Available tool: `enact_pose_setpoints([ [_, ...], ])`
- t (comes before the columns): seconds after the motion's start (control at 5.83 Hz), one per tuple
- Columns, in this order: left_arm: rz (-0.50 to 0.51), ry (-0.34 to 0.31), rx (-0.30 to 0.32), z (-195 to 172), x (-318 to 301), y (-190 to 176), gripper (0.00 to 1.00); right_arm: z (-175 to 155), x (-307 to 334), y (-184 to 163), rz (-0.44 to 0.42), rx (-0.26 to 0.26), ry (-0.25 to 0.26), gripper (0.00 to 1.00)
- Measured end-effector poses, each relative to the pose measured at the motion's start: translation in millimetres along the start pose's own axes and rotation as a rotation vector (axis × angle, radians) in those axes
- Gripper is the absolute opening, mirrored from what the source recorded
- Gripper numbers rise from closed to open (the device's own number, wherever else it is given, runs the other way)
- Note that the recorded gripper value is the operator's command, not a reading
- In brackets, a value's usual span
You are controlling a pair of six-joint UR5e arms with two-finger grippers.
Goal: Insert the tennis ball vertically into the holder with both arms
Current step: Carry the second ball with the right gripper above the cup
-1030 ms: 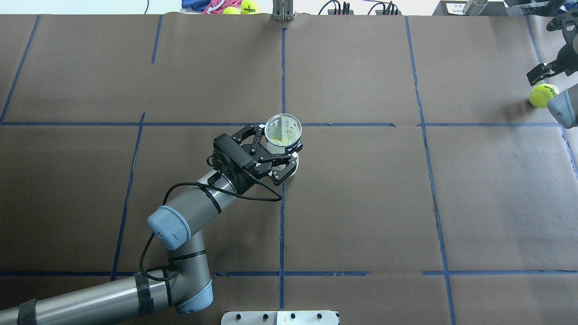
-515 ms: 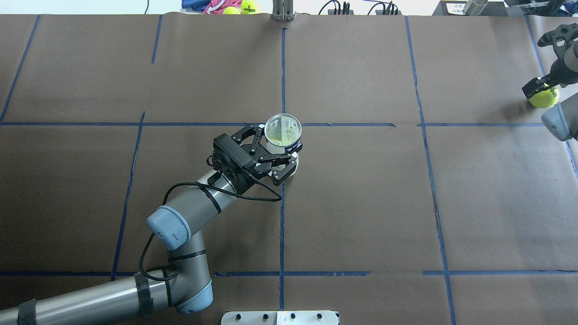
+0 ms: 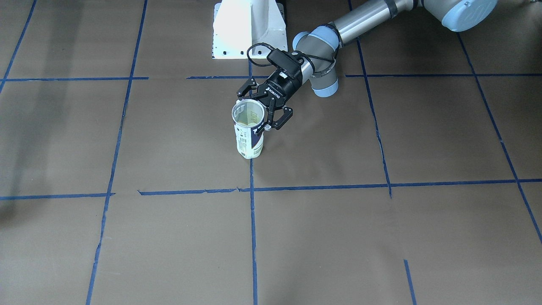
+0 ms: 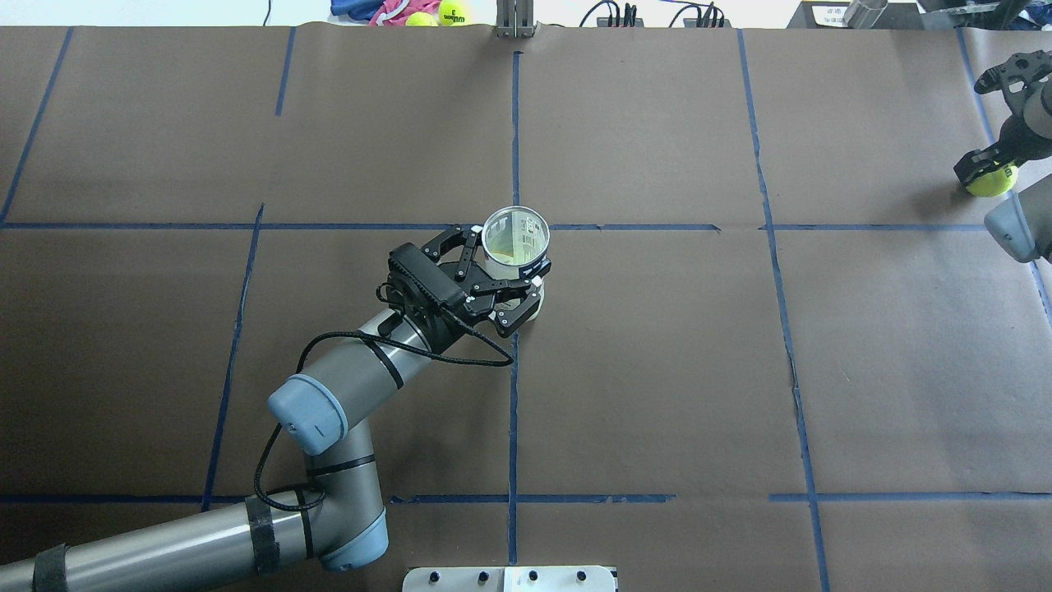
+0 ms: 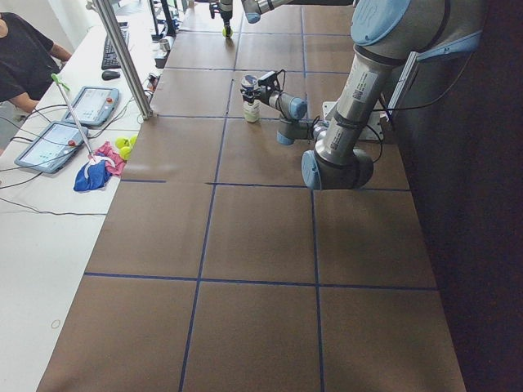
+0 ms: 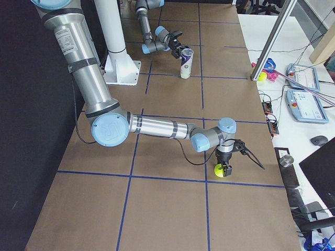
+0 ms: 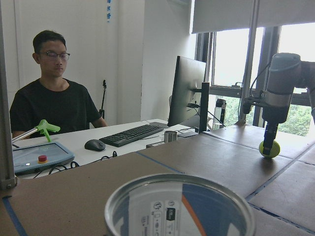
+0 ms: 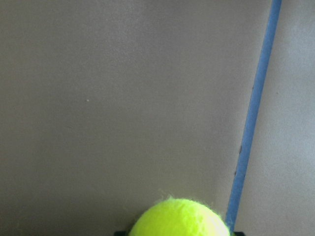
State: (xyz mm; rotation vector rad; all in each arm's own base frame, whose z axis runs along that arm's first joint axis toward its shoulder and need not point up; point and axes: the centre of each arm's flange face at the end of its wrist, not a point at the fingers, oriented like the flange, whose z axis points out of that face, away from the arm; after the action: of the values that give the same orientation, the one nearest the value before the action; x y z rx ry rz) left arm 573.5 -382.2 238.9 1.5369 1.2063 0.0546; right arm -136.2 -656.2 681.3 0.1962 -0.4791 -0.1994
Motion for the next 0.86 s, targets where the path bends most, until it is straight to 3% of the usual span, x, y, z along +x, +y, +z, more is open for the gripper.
enact_pose_setpoints([
  [0.17,0.000,0.000,0.000,0,0,0,0.83,-21,-10,-9,0.000,0.029,-0.037,0.00],
  [0.34,-0.001,0.001,0.000,0,1,0,0.83,-77,-43,-25,0.038,0.065,-0.142,0.00],
  [0.51,-0.002,0.002,0.000,0,2,0,0.83,-156,-108,-35,0.125,0.077,-0.289,0.00],
  [0.86,-0.002,0.003,-0.001,0,2,1,0.83,-286,-290,-13,0.326,0.026,-0.531,0.00],
])
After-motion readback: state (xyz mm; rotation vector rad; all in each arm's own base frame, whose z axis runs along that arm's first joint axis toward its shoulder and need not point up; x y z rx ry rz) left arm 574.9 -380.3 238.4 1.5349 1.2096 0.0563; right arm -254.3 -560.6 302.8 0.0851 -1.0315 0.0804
